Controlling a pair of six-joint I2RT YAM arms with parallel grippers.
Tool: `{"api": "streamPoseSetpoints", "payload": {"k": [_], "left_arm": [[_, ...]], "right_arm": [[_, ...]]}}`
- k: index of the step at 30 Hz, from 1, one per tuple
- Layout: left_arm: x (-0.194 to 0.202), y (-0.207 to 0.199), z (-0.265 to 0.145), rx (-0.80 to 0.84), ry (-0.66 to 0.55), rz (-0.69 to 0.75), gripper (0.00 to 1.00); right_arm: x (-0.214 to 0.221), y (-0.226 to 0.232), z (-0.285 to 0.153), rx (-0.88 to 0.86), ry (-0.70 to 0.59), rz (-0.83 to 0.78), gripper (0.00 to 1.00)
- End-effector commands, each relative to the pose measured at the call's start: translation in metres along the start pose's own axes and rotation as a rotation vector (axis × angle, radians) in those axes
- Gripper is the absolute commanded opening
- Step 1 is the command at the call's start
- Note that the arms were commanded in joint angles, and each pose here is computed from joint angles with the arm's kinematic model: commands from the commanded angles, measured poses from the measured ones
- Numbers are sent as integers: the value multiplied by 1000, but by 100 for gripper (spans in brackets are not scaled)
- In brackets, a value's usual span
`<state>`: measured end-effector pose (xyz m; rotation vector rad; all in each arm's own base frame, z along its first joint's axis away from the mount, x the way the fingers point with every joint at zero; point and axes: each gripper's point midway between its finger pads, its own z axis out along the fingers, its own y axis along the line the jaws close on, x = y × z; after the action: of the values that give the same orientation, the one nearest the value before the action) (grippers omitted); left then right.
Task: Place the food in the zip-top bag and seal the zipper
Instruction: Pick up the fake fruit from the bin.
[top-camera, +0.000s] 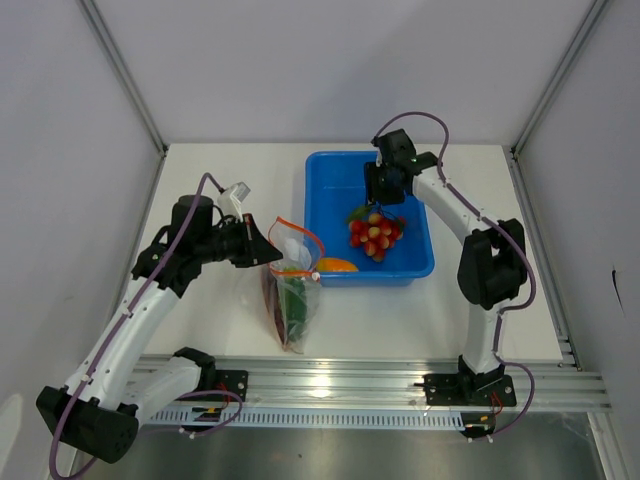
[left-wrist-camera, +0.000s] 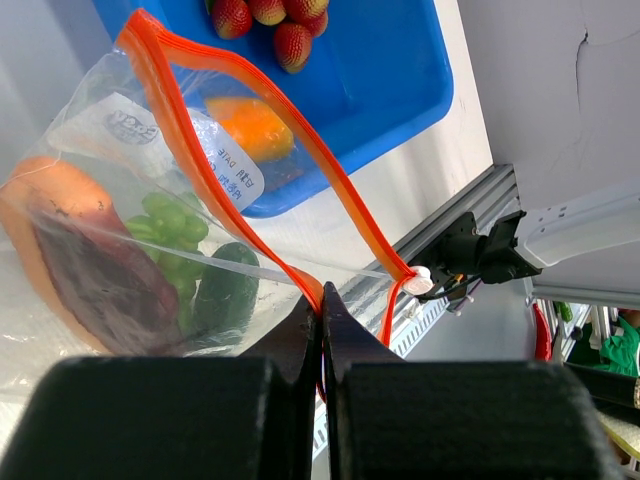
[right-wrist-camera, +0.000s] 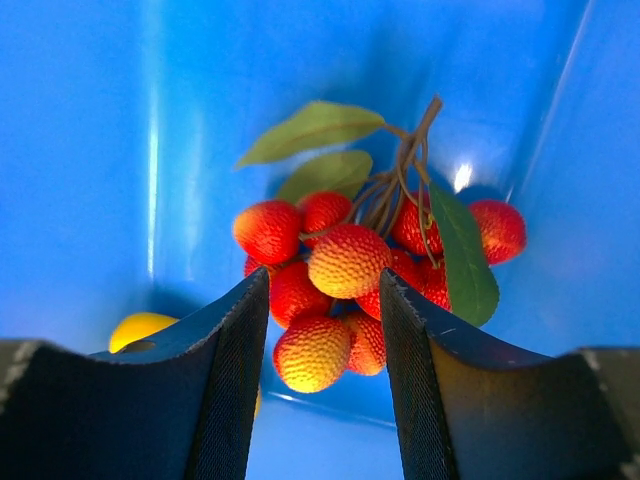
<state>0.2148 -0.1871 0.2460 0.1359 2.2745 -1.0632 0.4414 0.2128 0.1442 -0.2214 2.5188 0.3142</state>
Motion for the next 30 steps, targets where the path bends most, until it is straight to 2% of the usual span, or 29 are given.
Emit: {"api": "streamPoseSetpoints", "payload": {"k": [1, 19, 23, 26, 27, 30], "left_arm": [[-9, -11, -3, 50, -32, 27, 1], [-9, -11, -3, 49, -30, 28, 1], [-9, -11, -2, 50, -27, 26, 1], [-9, -10, -2, 48, -28, 25, 1], [-9, -10, -2, 46, -28, 25, 1], [-8, -9, -1, 45, -23, 23, 1]], "right_arm": [[17, -4, 7, 10, 73, 27, 51], [52, -20, 51, 64, 160, 21, 52], [49, -21, 54, 69, 145, 14, 49], [45, -21, 53, 70, 134, 10, 41], [45, -21, 52, 70, 132, 10, 26], [42, -18, 46, 64, 121, 15, 3]]}}
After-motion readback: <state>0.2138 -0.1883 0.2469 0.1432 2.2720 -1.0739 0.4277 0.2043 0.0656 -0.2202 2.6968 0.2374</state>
